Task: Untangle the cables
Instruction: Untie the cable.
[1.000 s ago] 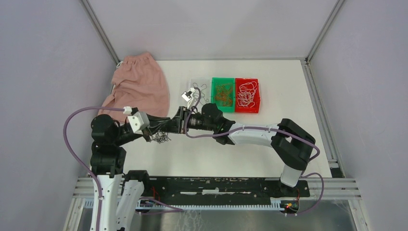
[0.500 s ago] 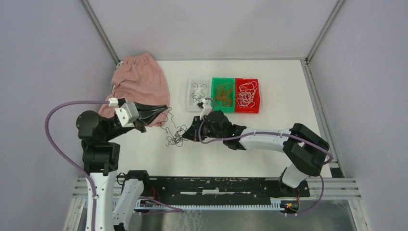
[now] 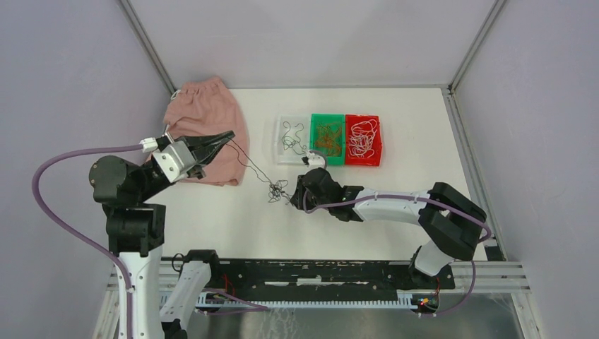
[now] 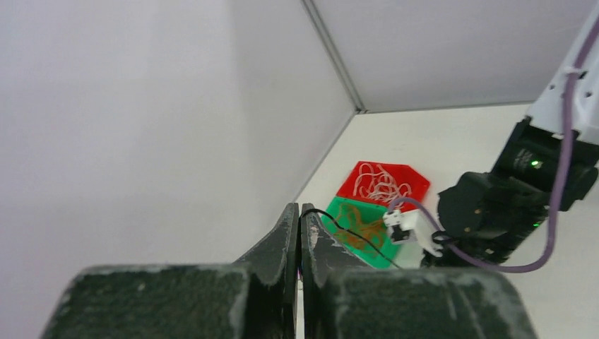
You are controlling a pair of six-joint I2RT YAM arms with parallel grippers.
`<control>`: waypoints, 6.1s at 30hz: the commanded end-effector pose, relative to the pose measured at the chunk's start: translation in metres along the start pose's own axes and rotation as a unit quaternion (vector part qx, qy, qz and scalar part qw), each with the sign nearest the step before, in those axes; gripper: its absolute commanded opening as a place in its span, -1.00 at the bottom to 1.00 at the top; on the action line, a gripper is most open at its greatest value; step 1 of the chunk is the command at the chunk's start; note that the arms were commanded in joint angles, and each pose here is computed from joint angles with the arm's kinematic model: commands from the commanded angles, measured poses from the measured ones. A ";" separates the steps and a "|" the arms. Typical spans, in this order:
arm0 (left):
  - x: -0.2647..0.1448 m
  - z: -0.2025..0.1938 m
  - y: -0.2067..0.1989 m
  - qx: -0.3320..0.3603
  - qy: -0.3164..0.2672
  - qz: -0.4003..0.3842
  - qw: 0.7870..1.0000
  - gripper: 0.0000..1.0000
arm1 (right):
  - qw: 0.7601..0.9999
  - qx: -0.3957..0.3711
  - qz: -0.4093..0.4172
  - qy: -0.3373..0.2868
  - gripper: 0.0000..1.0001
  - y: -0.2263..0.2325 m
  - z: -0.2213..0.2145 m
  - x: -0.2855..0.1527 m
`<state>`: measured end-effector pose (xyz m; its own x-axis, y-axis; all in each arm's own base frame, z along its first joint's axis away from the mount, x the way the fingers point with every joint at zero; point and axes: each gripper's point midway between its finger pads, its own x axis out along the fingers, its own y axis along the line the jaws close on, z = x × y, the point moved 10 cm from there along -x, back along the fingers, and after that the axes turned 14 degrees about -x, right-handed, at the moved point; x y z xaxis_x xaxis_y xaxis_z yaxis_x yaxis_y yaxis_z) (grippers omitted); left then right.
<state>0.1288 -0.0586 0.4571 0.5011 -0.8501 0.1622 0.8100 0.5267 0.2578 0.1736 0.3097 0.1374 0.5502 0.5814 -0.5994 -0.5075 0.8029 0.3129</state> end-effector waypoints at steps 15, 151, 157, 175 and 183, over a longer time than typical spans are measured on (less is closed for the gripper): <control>-0.010 0.003 -0.003 0.129 0.000 0.011 0.992 -0.88 | 0.975 -0.110 0.160 -0.107 0.52 0.029 0.074 -0.110; -0.009 0.103 -0.023 0.152 -0.135 -0.017 0.979 -0.83 | 0.927 -0.174 0.264 -0.200 0.54 0.065 0.130 -0.100; -0.007 0.082 -0.014 0.103 -0.136 0.017 0.985 -0.83 | 0.918 -0.169 0.292 -0.207 0.46 0.060 0.120 -0.121; -0.005 0.050 -0.010 0.044 -0.120 0.027 0.991 -0.83 | 0.880 -0.118 0.422 -0.183 0.49 0.100 0.104 -0.089; -0.005 0.050 -0.012 0.037 -0.120 0.022 0.992 -0.83 | 0.885 -0.080 0.424 -0.176 0.43 0.100 0.092 -0.078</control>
<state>0.1063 -0.0605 0.4982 0.4394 -0.8167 0.3740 0.7525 0.5620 0.3433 0.1412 0.3558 0.2686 0.0794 0.9966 -0.0229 -0.9076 0.0818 0.4119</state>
